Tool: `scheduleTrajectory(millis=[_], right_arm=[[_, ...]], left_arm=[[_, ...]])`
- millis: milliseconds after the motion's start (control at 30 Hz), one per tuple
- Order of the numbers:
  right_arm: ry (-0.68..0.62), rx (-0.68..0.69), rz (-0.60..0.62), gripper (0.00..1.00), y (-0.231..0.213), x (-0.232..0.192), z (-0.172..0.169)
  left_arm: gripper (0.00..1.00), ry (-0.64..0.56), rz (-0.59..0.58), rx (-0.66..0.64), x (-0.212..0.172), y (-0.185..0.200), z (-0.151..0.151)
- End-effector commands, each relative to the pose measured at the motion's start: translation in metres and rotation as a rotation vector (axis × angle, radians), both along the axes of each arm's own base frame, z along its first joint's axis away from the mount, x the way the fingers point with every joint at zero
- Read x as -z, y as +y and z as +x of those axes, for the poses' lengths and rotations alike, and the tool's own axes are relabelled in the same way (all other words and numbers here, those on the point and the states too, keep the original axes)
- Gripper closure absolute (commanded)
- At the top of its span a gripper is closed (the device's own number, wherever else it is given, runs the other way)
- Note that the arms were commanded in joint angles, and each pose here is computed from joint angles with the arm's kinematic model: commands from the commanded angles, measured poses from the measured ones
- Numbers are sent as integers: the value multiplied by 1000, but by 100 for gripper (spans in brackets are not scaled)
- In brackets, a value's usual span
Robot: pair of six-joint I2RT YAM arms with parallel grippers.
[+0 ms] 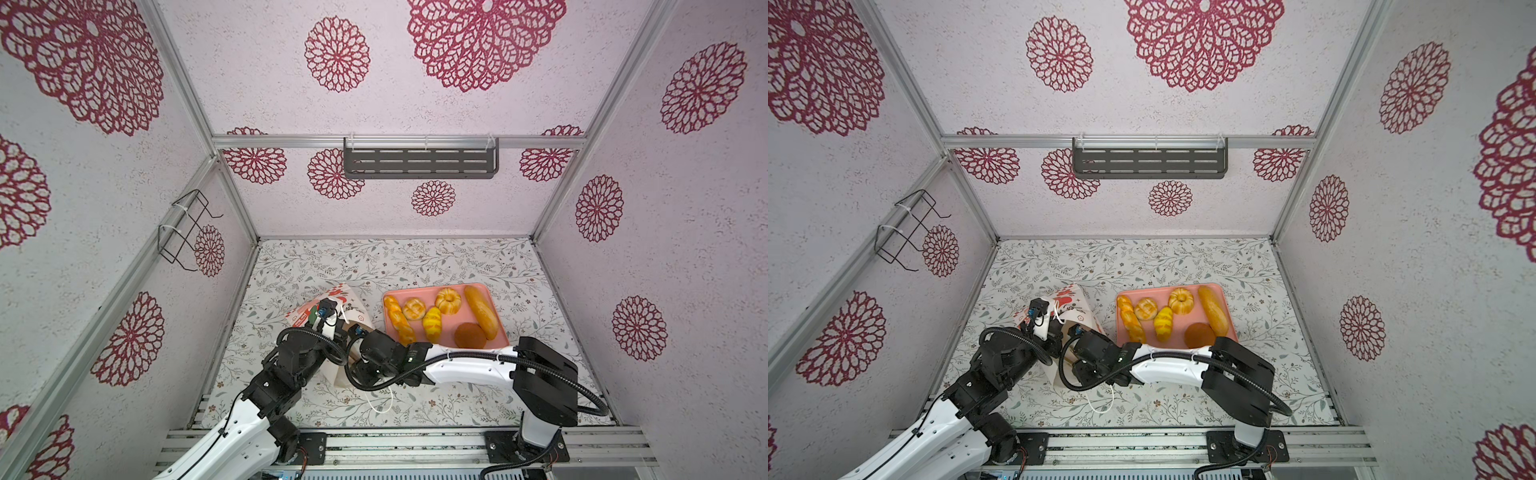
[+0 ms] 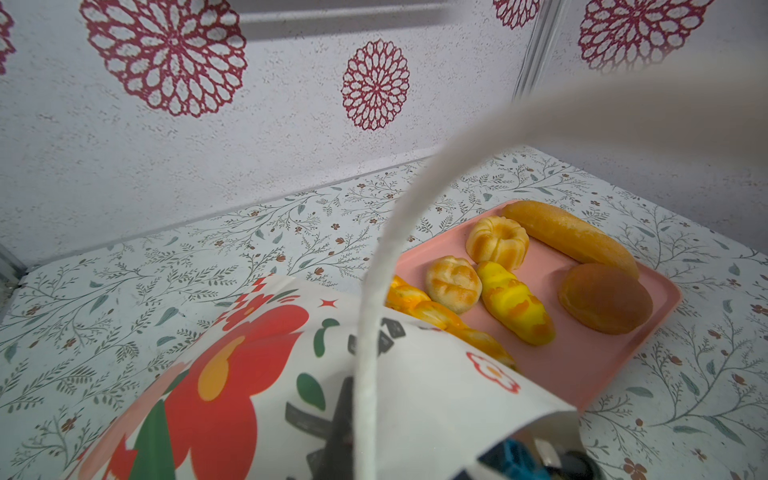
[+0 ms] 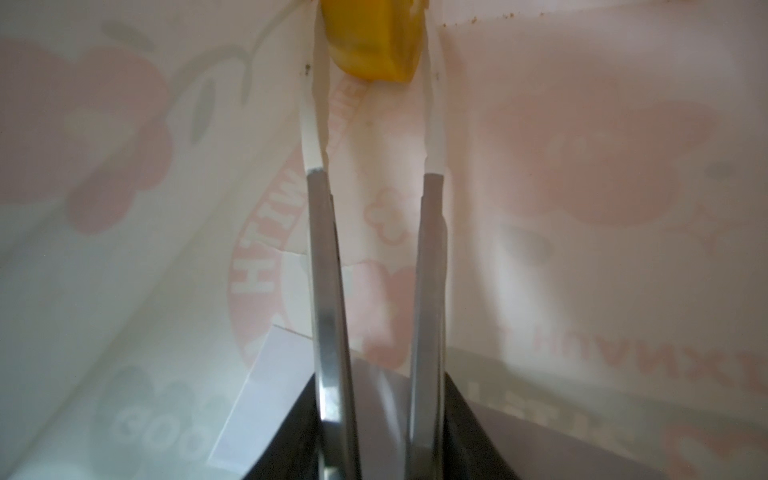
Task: Take the fake bread out of the paper bag
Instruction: 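Close the tongs on the yellow ring bread inside the bag, then pull the tongs holding the yellow bread out of the bag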
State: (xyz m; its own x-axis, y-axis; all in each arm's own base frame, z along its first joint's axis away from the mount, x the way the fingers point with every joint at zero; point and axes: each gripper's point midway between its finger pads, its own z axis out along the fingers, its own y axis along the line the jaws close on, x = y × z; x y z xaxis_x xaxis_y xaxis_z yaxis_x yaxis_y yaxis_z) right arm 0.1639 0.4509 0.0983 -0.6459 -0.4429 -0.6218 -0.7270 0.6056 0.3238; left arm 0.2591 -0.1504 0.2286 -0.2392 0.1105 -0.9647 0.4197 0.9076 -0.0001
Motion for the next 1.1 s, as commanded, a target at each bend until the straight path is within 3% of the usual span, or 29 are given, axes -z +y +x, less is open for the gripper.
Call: scheduleTrajectory(millis=[0, 167, 400, 533, 733, 1067], right_arm=[[-65, -40, 182, 60, 32, -41, 8], [-68, 0, 259, 72, 36, -50, 29], [-71, 21, 211, 100, 12, -53, 27], [-38, 32, 198, 100, -16, -54, 13], [11, 64, 200, 100, -50, -54, -7], [24, 49, 219, 100, -63, -67, -19]], left_arm=[[100, -18, -61, 23, -17, -7, 1], [100, -14, -70, 24, -15, -7, 0], [100, -24, -62, -16, -18, 2, 0], [100, -16, -32, -125, -15, 21, 5], [100, -21, -50, -166, -15, 29, 4], [100, -26, -61, -237, -14, 41, 6]])
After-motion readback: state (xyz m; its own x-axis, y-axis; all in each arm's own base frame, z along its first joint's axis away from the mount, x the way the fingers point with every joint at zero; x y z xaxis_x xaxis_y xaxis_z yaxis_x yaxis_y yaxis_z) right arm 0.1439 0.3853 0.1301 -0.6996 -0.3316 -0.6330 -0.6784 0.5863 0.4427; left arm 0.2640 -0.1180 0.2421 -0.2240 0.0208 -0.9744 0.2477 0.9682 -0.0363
